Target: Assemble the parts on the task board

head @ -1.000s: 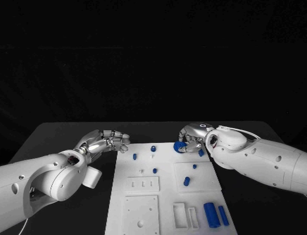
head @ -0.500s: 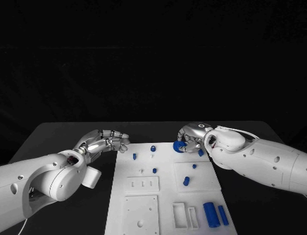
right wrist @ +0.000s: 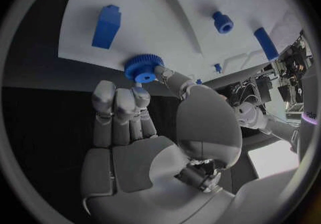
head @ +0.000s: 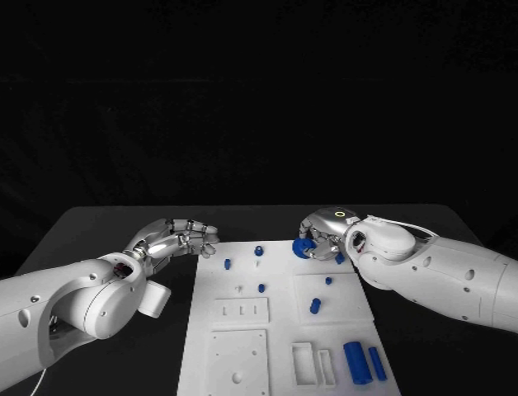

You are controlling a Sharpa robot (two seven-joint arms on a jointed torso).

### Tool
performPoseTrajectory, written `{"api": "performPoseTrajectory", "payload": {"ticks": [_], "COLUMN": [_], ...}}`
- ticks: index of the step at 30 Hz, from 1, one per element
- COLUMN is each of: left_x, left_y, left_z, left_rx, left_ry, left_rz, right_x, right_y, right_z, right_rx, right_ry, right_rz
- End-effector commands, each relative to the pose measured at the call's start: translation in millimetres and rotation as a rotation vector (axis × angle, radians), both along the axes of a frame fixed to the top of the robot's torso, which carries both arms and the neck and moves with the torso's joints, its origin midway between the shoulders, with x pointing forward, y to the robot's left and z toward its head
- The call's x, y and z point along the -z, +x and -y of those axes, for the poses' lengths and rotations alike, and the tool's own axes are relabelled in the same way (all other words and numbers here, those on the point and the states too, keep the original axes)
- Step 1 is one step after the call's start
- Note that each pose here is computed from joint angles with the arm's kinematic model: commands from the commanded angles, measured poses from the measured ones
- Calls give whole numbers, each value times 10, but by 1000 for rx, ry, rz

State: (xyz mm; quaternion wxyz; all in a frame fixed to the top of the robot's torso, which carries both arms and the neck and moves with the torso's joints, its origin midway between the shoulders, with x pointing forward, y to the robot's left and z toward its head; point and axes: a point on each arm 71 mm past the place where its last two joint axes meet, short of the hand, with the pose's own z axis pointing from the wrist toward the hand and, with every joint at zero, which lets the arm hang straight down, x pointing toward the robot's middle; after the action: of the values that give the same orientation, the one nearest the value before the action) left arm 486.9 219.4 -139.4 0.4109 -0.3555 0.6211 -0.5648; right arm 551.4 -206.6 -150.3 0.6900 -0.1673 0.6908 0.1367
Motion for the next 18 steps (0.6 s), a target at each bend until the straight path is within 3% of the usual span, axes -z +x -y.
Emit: {"api": "performPoseTrajectory", "payload": {"ticks": [1,8,18], "left_x": [-20,-20,-22], "left_y": [0,4,3], "left_z": [6,-7,-9], "left_rx": [2,-4,-6], "left_ry": [-2,-2,-2], "left_rz": [14,17,18], "right_x": [51,-15,-94], "right_y": [-65,-171,-315], "right_z": [-27,-148,-359], "right_rx": [-6,-47,-109], "right_ry": [-75,-93,-93], "right_rz": [58,130,182]}}
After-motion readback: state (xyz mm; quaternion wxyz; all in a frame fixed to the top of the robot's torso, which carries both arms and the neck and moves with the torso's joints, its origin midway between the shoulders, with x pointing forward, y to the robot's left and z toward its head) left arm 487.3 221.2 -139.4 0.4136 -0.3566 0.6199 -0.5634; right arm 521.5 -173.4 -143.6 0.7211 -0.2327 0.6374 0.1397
